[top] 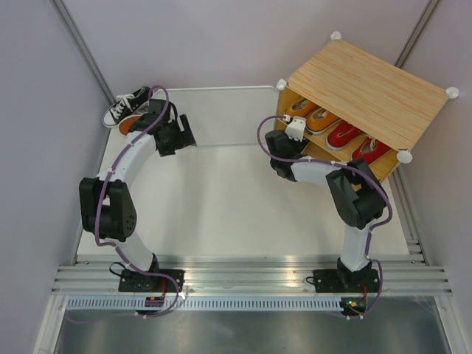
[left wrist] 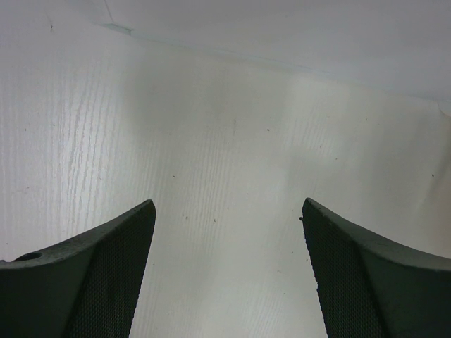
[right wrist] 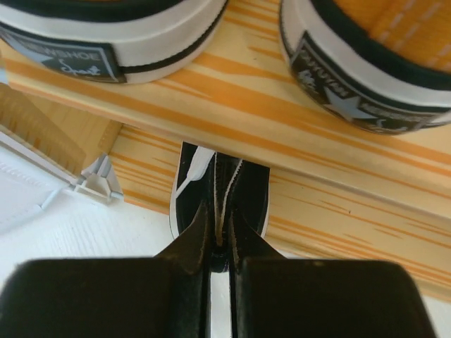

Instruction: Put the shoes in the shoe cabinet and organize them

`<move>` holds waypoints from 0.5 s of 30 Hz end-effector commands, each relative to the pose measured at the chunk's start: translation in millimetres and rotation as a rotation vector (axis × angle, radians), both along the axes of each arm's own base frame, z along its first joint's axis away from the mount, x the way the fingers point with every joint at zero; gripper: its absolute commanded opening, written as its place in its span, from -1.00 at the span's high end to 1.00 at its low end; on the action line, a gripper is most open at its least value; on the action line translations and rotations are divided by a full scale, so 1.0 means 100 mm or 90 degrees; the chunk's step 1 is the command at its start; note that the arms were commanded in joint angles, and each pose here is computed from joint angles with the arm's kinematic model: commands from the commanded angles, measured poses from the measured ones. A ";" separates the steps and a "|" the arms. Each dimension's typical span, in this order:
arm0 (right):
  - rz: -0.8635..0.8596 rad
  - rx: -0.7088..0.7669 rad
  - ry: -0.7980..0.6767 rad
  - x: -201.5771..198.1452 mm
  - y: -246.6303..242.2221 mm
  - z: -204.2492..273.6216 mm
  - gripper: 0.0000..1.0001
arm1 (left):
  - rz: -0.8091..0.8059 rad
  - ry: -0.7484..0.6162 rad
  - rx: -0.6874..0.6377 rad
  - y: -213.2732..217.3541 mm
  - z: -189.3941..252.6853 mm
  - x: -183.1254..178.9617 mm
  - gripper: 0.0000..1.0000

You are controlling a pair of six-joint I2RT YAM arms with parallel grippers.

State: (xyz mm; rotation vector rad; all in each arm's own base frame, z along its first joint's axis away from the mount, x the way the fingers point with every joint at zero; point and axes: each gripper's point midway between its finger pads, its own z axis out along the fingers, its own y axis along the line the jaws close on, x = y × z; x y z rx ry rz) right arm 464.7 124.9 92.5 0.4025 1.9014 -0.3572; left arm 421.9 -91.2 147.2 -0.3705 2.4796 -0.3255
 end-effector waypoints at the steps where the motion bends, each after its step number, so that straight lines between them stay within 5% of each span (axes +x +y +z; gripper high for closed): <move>1: -0.003 0.025 -0.105 0.29 0.10 0.39 0.99 | 0.005 -0.022 -0.020 -0.03 0.10 0.03 -0.76; 15: -0.036 0.048 -0.140 0.55 0.03 0.32 0.99 | 0.002 -0.009 -0.021 -0.04 0.02 0.03 -0.75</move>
